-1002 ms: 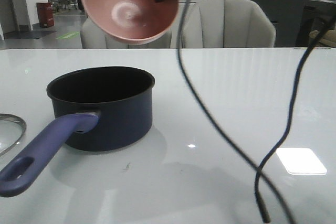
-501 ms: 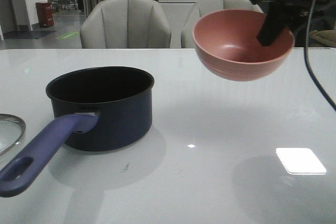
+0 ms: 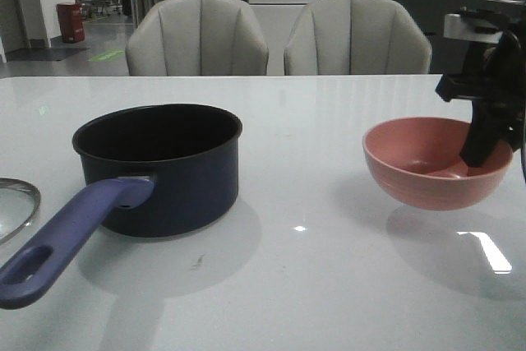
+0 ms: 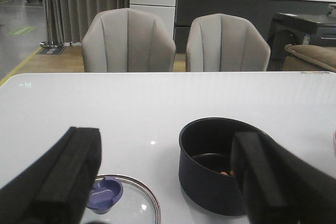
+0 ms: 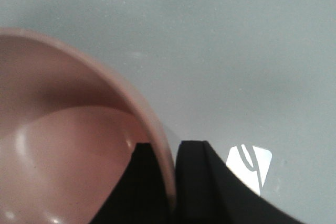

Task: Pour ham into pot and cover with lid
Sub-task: 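Carry the empty pink bowl back and lower it to the table, then release the pink bowl and raise the right gripper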

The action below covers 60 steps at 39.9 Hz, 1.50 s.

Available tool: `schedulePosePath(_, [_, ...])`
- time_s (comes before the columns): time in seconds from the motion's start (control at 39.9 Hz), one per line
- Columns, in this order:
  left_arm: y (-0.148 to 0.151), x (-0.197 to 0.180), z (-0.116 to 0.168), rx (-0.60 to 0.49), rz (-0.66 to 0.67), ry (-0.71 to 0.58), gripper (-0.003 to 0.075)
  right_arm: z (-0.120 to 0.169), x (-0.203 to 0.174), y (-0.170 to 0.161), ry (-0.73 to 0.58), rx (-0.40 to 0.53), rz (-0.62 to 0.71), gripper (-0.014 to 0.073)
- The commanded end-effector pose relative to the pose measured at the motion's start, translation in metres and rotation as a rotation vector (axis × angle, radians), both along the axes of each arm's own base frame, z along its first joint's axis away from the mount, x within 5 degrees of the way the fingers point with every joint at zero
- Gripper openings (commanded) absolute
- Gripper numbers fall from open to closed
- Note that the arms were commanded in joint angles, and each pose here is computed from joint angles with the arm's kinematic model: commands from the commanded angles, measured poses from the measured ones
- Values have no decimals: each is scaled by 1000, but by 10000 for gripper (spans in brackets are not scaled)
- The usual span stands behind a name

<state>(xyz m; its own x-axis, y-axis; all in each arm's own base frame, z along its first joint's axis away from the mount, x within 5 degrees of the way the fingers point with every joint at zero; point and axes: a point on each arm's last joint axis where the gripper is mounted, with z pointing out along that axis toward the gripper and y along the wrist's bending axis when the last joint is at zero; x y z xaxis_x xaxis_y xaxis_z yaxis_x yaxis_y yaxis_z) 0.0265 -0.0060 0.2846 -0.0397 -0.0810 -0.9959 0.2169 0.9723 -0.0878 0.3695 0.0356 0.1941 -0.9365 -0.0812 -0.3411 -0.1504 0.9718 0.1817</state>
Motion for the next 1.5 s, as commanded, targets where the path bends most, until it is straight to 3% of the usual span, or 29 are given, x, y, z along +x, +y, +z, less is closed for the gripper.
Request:
schedulePosePath(0.0, [0,1,14,-20,-7,-71,552,19,8,-2,-87,24,-31,140])
schedulePosePath(0.13, [0,1,14,-20,-7,-71,552,13,10,-2,-78,22,-33,198])
schedulePosePath(0.3, [0,1,14,-20,-7,-71,552,13,10,-2,-83,16,-30,358])
schedulePosePath(0.55, [0,1,14,-20,-7,-71,552,39,1,-2,-135,13,-7,370])
schedulePosePath(0.8, [0,1,14,-20,-7,-71,552,132,-41,-3,-407,13,15,370])
schedulePosePath(1.0, [0,1,14,-20,-7,-71,552,190,-93,7,-624,22,59,370])
schedulePosePath(1.28, [0,1,14,-20,-7,-71,552,199,-171,14,-930,62,61,368])
schedulePosePath(1.48, [0,1,14,-20,-7,-71,552,168,-223,10,-1161,115,34,368])
